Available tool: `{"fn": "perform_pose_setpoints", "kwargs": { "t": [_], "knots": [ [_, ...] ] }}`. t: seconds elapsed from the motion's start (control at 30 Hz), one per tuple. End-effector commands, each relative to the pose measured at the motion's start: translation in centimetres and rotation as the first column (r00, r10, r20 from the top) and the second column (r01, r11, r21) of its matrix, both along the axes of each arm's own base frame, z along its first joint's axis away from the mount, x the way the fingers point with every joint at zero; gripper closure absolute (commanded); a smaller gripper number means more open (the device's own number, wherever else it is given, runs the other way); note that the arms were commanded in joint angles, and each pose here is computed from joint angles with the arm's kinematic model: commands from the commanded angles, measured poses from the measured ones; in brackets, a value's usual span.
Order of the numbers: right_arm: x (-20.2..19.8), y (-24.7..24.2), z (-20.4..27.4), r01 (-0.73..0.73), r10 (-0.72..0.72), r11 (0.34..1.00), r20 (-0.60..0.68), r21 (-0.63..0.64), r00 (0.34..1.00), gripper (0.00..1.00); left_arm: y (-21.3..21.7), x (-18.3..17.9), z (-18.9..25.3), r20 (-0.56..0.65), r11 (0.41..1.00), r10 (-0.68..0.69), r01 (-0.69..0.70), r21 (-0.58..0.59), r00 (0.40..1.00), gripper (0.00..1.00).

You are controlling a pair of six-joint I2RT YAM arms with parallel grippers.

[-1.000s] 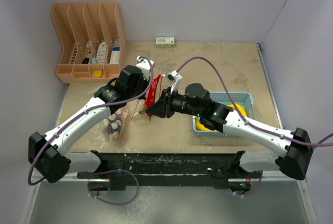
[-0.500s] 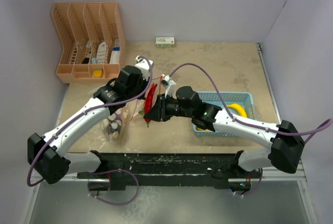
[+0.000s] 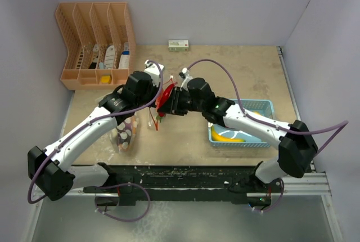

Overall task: Place the food in the zip-top bag and seal the zipper
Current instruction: Place the fake vegetable in the zipper food storage bag.

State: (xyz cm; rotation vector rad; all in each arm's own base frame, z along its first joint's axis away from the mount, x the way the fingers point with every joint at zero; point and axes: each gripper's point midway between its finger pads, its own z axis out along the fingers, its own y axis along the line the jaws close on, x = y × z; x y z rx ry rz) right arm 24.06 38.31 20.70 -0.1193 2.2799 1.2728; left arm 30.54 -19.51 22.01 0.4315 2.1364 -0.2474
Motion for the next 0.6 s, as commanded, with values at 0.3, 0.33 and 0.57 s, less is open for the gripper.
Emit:
{"fn": "perform_pose_setpoints", "kwargs": {
  "t": [0.3,0.33,0.57],
  "knots": [
    [3.3,0.4,2.6,0.141,-0.143,0.986,-0.012,-0.084,0.990,0.55,-0.4,0.1,2.7,0.057,0.998,0.001,0.002,-0.062,0.998,1.00],
    [3.3,0.4,2.4,0.135,-0.138,0.987,-0.020,-0.090,0.990,0.52,-0.4,0.1,2.7,0.057,0.998,0.003,0.001,-0.061,0.998,1.00],
    [3.4,-1.4,1.2,0.174,-0.179,0.963,-0.005,-0.206,0.984,0.22,-0.4,0.1,2.5,0.054,0.998,0.001,0.002,-0.059,0.999,1.00]
  ]
}}
